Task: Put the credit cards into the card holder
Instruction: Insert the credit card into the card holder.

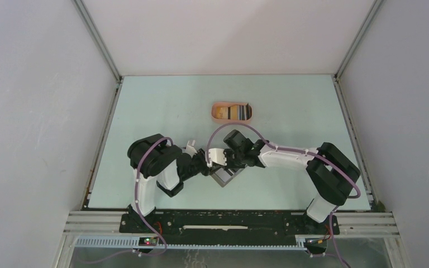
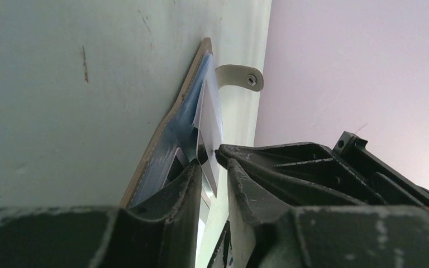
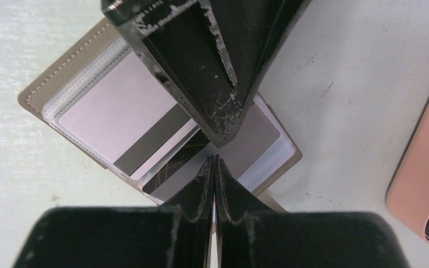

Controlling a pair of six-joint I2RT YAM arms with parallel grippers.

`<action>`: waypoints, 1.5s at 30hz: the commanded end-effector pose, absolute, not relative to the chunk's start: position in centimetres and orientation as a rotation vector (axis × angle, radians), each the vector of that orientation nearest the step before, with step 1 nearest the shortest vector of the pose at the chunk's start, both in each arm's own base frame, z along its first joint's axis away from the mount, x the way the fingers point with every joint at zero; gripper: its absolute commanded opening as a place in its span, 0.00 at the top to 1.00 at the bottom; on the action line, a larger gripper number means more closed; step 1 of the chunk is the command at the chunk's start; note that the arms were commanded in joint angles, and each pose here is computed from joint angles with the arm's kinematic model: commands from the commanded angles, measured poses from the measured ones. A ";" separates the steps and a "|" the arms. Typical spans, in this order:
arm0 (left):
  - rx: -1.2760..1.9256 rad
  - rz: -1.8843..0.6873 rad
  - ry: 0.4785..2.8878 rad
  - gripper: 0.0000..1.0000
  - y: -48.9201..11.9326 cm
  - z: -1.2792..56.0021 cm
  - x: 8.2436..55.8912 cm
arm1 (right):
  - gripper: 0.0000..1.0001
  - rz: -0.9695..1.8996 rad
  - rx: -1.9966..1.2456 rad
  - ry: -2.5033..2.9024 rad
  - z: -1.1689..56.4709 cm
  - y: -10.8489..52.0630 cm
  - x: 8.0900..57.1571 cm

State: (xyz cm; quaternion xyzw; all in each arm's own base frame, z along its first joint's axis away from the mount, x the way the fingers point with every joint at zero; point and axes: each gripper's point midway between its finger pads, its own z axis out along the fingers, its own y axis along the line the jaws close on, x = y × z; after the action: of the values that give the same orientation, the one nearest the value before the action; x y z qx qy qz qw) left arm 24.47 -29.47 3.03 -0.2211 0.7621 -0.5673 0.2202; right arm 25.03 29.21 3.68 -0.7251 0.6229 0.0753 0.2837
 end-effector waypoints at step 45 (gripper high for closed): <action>-0.598 -1.457 2.215 0.68 -28.5 -0.1 23.9 | 0.89 0.236 -1.838 1.775 5.0 29.9 26.7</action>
State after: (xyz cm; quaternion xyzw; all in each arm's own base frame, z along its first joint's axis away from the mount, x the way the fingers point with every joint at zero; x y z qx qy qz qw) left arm 24.45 -29.50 3.12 -0.2167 0.7612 -0.5717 0.2162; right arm 24.85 29.63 3.49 -0.7047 0.6517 0.1021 0.2612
